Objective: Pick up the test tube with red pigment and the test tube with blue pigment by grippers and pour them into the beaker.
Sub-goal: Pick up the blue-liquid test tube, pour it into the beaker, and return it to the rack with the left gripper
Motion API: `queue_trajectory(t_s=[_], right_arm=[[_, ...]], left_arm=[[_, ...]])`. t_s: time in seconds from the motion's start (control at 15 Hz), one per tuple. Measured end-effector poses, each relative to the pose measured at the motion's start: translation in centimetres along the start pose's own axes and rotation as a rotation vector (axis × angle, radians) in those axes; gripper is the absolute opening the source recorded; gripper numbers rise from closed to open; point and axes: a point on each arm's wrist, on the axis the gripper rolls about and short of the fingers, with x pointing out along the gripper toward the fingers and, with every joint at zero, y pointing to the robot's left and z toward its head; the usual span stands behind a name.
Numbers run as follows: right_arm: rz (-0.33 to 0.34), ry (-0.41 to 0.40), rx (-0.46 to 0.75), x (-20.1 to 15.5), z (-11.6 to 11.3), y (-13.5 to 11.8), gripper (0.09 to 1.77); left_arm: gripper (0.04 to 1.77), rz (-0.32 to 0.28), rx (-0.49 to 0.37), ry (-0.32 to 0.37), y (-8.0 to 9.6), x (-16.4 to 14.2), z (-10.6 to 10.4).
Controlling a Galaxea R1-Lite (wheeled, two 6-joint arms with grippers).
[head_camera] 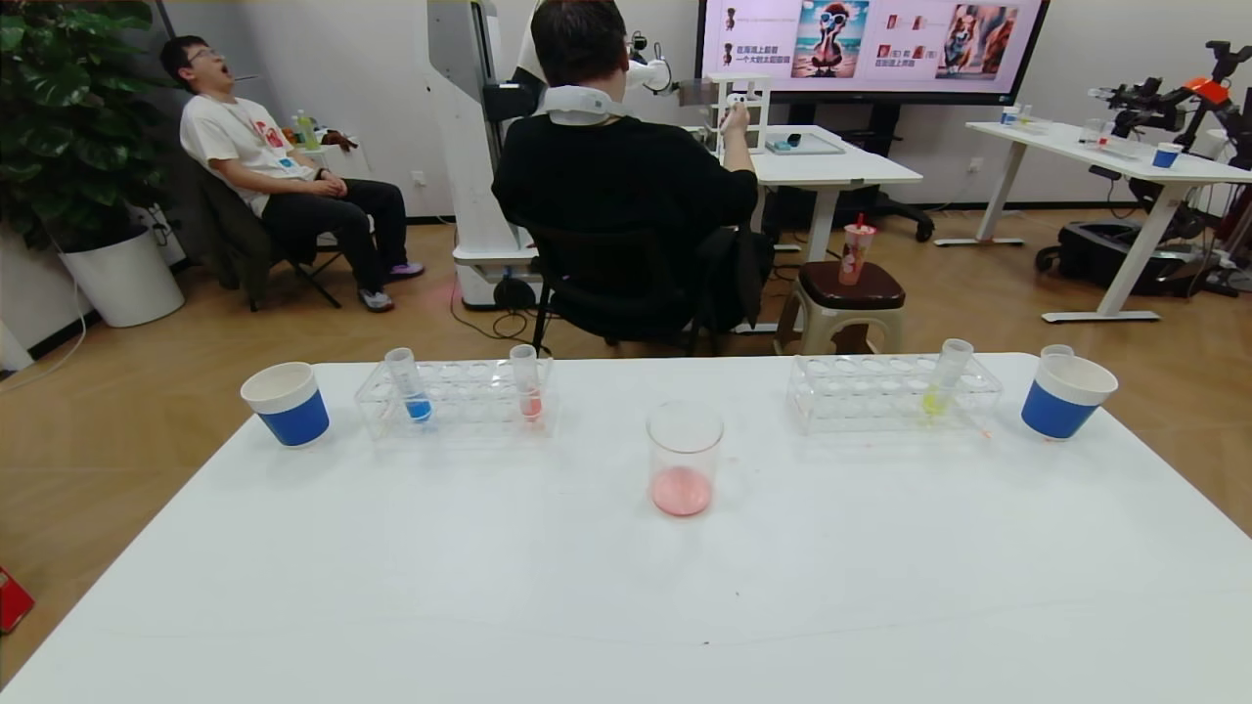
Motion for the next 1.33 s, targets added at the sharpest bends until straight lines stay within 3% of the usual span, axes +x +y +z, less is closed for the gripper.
queue_trajectory(t_s=[0.67,0.8,0.93,1.13,1.33], right_arm=[[0.000,0.002,0.017,0.0,-0.1,0.0,1.74],[0.000,0.003,0.025,0.0,-0.1,0.0,1.74],[-0.001,0.003,0.029,0.0,-0.1,0.0,1.74],[-0.001,0.002,0.029,0.0,-0.1,0.0,1.74],[-0.001,0.002,0.029,0.0,-0.1,0.0,1.74]], left_arm=[[1.75,0.000,0.004,0.000,0.0,0.0,0.0],[1.75,0.000,0.015,-0.019,0.0,-0.2,0.8],[1.75,-0.001,0.027,-0.044,0.0,-0.4,2.7],[1.75,-0.004,0.023,-0.059,-0.1,0.5,7.3],[1.75,-0.003,0.021,-0.084,-0.2,4.2,11.9]])
